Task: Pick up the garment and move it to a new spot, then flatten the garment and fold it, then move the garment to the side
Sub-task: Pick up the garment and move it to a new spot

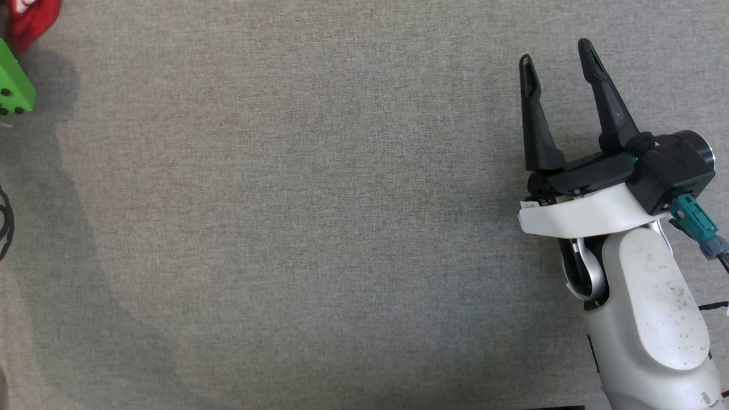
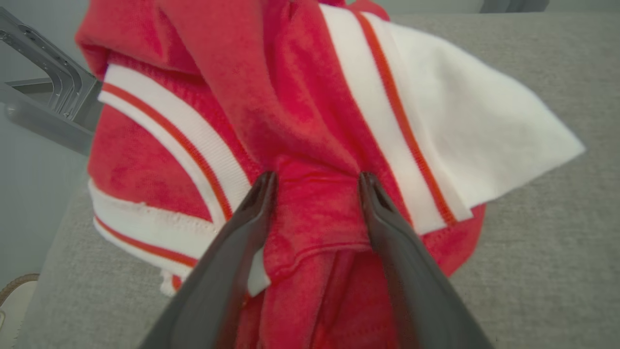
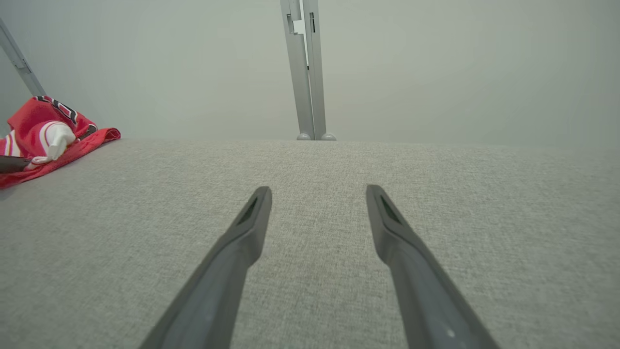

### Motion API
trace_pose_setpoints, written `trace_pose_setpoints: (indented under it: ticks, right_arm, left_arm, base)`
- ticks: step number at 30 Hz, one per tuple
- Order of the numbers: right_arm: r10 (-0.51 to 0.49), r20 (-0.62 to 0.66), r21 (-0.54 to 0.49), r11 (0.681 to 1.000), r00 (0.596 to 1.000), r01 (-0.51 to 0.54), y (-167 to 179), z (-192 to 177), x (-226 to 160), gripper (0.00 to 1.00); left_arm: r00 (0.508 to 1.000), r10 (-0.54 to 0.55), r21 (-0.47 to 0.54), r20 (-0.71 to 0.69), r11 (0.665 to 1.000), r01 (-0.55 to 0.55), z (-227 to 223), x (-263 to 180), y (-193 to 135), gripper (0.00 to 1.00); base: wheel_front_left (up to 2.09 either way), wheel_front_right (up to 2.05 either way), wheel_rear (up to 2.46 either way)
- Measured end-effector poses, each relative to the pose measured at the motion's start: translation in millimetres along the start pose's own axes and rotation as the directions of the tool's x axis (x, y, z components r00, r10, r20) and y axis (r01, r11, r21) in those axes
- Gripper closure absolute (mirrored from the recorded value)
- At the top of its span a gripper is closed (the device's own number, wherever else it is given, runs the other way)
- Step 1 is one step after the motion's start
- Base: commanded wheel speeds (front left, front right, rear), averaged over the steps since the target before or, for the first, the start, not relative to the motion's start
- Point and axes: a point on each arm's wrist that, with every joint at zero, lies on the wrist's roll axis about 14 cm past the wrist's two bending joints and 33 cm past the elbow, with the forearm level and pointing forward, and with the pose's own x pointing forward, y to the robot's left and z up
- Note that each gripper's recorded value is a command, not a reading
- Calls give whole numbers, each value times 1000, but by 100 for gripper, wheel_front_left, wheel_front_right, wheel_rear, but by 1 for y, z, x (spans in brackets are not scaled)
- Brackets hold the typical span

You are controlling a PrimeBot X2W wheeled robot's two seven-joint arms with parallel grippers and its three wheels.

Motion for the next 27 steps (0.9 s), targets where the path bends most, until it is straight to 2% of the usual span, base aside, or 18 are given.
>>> trace_pose_setpoints:
  ticks: [7, 11, 16, 21, 27]
  right_arm:
    - [-13, 23, -19, 1000, 1000, 14, -5, 13, -2, 0]
    - [-13, 42, -24, 1000, 999, 14, -3, 25, -5, 0]
    - [-25, 75, -26, 999, 997, 27, -4, 48, -14, 0]
    - [-50, 102, -22, 998, 994, 53, -7, 70, -31, 0]
    - [-97, 131, -20, 995, 987, 100, -15, 95, -61, 0]
  left_arm:
    - [996, 36, 17, 81, 999, -38, 13, -8, 11, 100]
    - [981, 57, 46, 187, 997, -67, 44, -23, 21, 100]
    - [958, 25, 127, 285, 990, -63, 83, -48, 17, 100]
    - [923, -50, 209, 381, 977, -34, 130, -80, -3, 100]
    - [845, -194, 318, 499, 948, 30, 188, -131, -54, 100]
  base:
    - [0, 0, 0]
    - [0, 0, 0]
    - [0, 0, 0]
    - [0, 0, 0]
    - [0, 0, 0]
